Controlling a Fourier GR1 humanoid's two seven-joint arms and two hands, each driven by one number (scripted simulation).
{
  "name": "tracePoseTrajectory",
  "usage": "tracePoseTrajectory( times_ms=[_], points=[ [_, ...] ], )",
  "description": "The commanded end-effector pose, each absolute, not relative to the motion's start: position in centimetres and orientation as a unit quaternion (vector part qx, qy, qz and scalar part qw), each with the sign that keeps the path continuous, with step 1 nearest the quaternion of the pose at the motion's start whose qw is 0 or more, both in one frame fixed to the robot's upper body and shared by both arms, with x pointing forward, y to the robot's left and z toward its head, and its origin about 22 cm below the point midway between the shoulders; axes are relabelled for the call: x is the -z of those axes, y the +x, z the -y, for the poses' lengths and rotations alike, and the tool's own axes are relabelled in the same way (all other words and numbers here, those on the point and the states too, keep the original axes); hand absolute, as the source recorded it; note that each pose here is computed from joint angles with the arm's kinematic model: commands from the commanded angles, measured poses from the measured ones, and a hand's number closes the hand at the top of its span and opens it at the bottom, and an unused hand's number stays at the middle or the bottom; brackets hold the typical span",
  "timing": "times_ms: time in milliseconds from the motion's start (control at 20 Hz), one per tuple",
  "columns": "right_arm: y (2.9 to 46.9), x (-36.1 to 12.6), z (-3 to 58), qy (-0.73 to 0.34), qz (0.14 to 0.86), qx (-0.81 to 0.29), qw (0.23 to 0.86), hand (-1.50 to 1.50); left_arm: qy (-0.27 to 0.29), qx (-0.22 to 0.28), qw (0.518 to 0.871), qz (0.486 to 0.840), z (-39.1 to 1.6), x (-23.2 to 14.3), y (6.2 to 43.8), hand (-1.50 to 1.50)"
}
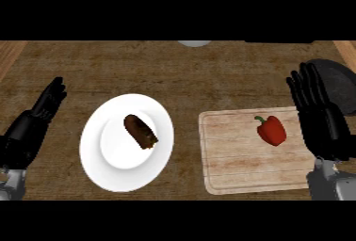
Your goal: Pick the bell pepper from the cutting board and place it in the pan
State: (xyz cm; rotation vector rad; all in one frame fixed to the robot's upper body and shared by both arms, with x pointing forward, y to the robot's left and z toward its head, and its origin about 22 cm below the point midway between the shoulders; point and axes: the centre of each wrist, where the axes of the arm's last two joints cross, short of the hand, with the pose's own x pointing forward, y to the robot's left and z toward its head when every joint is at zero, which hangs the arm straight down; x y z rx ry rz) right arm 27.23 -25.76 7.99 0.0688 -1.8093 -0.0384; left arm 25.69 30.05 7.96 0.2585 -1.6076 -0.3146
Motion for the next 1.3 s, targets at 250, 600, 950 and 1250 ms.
tracePoseTrajectory(
  times_ms=[250, 600, 950, 1250],
  points=[
    [29.2, -15.4, 20.1, 0.116, 0.764, -0.445, 0.453, 1.50, -0.060, 0.096, 0.731, 0.673, -23.6, -4.7, 25.1, 0.00],
    [32.8, -15.4, 23.8, 0.041, 0.838, -0.477, 0.261, -1.50, -0.114, 0.062, 0.762, 0.634, -21.7, -2.9, 24.6, 0.00],
    [31.4, -16.7, 23.4, -0.090, 0.648, -0.725, 0.218, -1.50, -0.109, 0.050, 0.772, 0.624, -21.7, -1.5, 24.6, 0.00],
    [29.0, -17.0, 20.9, -0.242, 0.478, -0.833, 0.135, -1.50, -0.100, 0.037, 0.776, 0.622, -21.7, -1.6, 25.3, 0.00]
  ],
)
